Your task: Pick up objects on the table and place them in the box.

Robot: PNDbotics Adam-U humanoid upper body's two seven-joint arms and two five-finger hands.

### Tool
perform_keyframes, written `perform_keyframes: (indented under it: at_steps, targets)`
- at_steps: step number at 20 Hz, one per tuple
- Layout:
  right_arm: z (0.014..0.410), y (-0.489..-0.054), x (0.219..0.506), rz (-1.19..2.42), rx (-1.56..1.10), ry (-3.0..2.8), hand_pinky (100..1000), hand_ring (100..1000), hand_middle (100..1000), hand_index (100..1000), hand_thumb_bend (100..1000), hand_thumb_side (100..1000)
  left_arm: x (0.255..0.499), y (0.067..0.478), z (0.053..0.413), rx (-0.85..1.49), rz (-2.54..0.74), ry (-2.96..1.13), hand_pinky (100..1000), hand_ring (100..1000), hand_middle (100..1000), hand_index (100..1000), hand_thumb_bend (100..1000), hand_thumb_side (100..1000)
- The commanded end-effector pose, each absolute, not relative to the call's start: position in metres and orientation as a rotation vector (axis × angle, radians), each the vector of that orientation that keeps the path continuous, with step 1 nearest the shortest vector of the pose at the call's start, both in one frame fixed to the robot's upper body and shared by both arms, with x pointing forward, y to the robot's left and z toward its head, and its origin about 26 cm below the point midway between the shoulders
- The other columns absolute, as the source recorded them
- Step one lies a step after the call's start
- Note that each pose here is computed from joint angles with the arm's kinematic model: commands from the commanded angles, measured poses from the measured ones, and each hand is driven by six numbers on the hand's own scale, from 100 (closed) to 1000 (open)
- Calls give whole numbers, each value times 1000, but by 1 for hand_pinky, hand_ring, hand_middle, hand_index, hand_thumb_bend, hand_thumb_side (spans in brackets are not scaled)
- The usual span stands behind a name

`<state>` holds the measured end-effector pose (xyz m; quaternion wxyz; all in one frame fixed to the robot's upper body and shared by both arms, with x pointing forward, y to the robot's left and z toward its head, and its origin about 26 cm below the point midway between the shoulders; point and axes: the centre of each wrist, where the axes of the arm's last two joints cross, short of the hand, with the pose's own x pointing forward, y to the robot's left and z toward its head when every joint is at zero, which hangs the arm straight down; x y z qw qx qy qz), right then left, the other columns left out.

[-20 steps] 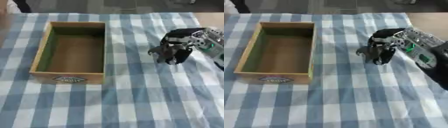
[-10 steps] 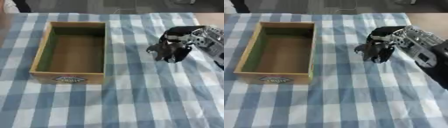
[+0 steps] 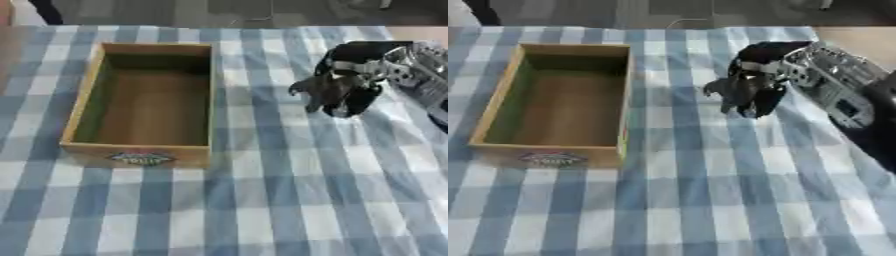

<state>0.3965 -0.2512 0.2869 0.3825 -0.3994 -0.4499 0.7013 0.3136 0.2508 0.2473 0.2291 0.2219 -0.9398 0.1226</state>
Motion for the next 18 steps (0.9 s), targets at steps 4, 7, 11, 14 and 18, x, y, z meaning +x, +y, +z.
perform_keyframes:
  at_steps: [4,7,11,14,18]
  targets:
    - [323,-244,390,1786,-1105,-1231,736,852,486,510,100,144,310,254,259,628,318,-2635,836,859,800,802,100,643]
    - [333,-234,390,1799,-1111,-1267,736,851,480,506,100,145,310,253,258,627,315,-2635,836,859,800,802,100,643]
    - [347,-218,391,1814,-1115,-1317,737,851,476,504,100,149,310,253,258,624,312,-2633,836,859,800,802,100,643]
    - [357,-206,390,1825,-1124,-1349,739,851,474,502,100,151,310,253,258,624,309,-2632,836,859,799,802,100,643]
    - [368,-187,387,1852,-1128,-1382,740,851,473,501,100,153,310,253,257,622,307,-2632,836,859,799,802,100,643]
